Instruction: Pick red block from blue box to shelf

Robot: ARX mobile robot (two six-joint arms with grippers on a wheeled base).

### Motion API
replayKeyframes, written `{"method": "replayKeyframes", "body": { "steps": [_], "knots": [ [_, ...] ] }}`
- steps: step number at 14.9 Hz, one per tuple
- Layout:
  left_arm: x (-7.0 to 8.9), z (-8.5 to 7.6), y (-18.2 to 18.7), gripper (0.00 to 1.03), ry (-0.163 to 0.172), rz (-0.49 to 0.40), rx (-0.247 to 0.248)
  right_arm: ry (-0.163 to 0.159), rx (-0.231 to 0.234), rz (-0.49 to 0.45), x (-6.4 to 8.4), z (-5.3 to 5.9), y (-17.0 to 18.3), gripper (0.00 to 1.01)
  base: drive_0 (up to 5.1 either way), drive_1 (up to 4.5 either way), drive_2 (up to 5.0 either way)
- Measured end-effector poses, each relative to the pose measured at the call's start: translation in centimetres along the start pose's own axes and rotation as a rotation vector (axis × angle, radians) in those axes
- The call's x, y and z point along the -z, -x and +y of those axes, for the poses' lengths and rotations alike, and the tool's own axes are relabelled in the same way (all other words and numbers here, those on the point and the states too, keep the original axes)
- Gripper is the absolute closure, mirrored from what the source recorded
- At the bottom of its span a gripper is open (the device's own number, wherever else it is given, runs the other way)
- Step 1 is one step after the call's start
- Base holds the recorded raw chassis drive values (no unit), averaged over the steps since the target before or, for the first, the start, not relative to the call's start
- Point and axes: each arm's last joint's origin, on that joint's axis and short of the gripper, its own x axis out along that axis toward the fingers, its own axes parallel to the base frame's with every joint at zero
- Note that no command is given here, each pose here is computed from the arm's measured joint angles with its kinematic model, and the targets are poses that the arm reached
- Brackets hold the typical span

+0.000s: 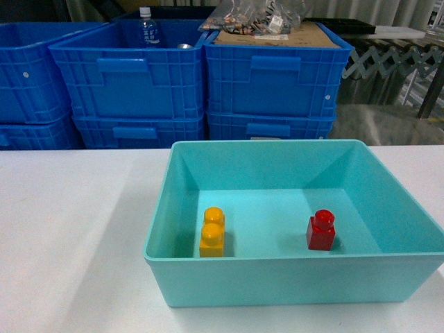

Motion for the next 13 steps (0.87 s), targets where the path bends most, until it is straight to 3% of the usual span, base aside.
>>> {"method": "replayKeyframes", "body": {
  "steps": [13],
  "knots": [
    [0.0,0.0,0.0,0.05,0.0,0.0,0.0,0.0,0.0,0.0,0.0,0.0,0.0,0.03,0.0,0.0,0.0]
  ]
}}
